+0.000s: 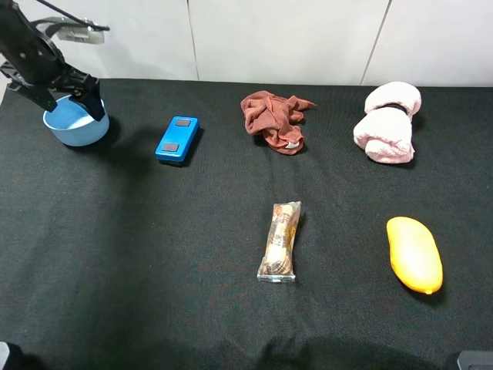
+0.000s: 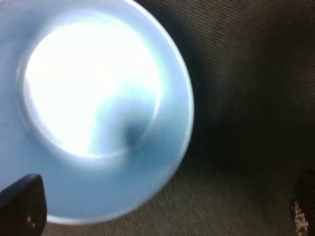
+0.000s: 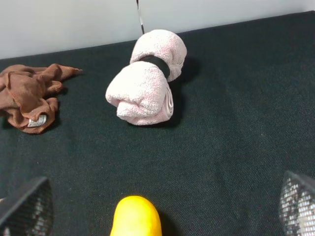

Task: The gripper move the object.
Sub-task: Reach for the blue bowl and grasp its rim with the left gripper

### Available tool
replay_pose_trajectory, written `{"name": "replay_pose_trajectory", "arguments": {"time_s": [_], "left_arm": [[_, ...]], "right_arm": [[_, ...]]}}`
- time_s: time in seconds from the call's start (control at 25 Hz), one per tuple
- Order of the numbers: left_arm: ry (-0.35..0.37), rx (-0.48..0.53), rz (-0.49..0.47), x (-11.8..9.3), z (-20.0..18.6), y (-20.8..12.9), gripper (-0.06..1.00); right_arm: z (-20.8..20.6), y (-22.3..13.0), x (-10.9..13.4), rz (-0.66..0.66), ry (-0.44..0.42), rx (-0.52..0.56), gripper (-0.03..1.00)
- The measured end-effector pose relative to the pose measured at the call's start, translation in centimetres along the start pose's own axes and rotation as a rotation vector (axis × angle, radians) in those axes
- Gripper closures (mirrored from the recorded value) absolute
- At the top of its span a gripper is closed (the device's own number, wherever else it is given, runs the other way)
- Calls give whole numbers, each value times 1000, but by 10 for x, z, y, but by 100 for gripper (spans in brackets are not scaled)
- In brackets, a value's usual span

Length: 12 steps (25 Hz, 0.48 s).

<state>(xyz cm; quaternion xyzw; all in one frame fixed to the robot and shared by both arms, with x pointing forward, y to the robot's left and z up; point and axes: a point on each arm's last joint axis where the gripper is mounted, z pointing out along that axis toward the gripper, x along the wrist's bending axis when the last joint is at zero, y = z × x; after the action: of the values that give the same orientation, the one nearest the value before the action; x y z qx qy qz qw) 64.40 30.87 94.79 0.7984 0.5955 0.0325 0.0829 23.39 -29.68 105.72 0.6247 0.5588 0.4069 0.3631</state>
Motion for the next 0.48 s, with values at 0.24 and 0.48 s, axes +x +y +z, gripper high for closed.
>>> {"name": "replay_pose_trajectory", "arguments": {"time_s": [0.24, 0.48], "left_arm": [[17, -7, 27, -3, 22, 7, -4], [21, -1, 40, -5, 42, 10, -4]], "right_arm": [[0, 0, 0, 0, 0, 0, 27], [0, 0, 0, 0, 0, 0, 27]]}}
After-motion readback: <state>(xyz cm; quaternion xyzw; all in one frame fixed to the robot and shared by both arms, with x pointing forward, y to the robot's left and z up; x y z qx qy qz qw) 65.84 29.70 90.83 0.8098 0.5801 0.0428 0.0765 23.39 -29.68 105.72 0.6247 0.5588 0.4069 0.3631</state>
